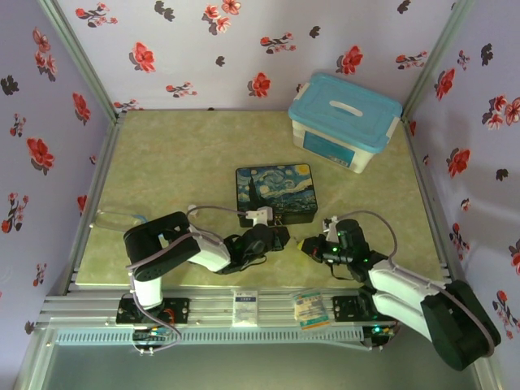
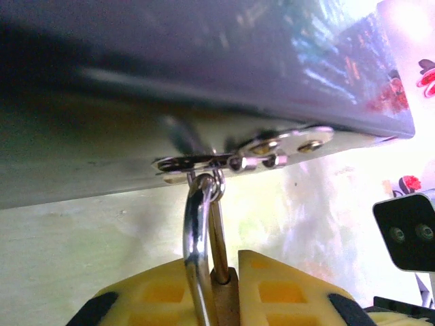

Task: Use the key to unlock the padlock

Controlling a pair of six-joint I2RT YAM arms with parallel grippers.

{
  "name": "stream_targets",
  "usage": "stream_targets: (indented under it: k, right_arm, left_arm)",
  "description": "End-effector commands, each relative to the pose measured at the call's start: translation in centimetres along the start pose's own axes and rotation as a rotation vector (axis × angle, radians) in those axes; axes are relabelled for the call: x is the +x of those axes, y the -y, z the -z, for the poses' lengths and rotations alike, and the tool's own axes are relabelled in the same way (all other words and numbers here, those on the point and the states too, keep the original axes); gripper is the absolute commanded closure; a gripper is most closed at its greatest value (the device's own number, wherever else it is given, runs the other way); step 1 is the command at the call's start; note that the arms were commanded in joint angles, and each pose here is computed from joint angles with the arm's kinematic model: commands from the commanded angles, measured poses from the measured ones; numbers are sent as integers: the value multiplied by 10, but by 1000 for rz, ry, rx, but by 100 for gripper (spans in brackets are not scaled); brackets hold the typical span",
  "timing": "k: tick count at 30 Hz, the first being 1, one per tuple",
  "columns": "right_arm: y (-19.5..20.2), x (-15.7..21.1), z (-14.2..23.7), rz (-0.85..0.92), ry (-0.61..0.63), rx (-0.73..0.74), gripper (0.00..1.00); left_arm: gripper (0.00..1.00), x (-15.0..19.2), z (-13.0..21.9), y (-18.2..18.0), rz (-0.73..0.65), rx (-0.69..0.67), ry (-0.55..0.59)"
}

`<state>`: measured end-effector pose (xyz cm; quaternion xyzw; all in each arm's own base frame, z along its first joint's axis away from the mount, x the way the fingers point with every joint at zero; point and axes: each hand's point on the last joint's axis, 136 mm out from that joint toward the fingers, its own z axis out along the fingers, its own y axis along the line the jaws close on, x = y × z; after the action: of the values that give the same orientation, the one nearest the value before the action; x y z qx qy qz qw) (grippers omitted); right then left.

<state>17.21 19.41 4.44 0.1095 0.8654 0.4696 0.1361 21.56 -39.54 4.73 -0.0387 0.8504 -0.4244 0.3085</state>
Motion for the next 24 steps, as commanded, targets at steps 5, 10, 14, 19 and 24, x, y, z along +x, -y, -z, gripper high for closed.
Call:
stream_targets:
  k: [5, 10, 14, 19, 24]
  right_arm:
    - [-20, 11, 1, 12, -115, -127, 100]
    - [-23, 11, -6, -32, -147, -186, 100]
    - [-26, 6, -8, -54, -139, -221, 100]
    - [-18, 2, -12, -85, -128, -207, 100]
    - [-21, -3, -8, -101, -105, -250, 100]
  left_arm:
    - [100, -10, 5, 19, 173, 126, 2]
    - [100, -12, 6, 19, 177, 130, 11]
    - [100, -15, 7, 19, 188, 151, 27]
    - [100, -13, 6, 18, 209, 158, 24]
    - [100, -13, 7, 17, 206, 155, 24]
